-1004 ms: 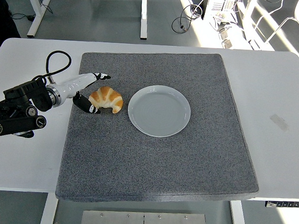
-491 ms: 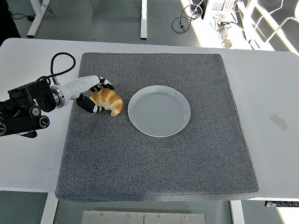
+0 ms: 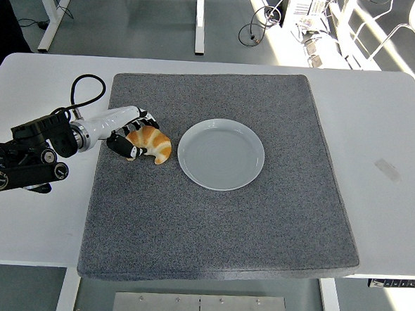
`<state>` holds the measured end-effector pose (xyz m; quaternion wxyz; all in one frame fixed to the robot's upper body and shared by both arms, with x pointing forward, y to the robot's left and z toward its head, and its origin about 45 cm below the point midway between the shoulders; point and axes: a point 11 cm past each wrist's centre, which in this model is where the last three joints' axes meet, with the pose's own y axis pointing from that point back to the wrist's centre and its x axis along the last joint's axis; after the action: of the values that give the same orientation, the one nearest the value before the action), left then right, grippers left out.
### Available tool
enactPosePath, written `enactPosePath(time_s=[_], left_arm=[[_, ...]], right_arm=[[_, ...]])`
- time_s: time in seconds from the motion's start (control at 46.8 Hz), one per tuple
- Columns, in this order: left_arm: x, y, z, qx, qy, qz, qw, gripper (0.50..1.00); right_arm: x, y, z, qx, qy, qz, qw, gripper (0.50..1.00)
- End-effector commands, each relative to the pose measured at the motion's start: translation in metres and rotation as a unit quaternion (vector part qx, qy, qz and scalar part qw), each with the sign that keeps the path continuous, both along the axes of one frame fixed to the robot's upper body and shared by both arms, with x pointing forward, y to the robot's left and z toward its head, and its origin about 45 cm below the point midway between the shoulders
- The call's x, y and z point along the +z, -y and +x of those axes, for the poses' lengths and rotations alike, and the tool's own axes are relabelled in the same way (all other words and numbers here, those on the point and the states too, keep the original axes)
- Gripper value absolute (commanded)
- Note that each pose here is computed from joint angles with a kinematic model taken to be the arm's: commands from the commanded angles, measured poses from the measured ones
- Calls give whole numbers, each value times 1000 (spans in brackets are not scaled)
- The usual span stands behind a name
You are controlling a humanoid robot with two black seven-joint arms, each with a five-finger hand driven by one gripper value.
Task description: Place the bread on the plate
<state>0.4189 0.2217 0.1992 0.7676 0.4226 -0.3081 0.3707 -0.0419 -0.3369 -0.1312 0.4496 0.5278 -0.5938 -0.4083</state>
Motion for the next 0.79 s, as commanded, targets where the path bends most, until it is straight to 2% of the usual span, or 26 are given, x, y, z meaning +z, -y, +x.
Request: enactPosePath(time_s=[0.0, 0.342, 0.769], left_arm=[[6, 0, 3, -1, 6, -2, 1000, 501], [41, -5, 20, 8, 23, -37, 999, 500], [89, 16, 35, -17, 71, -49, 996, 500]], right_arm=[[0, 0, 0, 0, 0, 0, 1000, 1000], [0, 0, 0, 0, 0, 0, 1000, 1000], [0, 0, 0, 0, 0, 0, 1000, 1000]])
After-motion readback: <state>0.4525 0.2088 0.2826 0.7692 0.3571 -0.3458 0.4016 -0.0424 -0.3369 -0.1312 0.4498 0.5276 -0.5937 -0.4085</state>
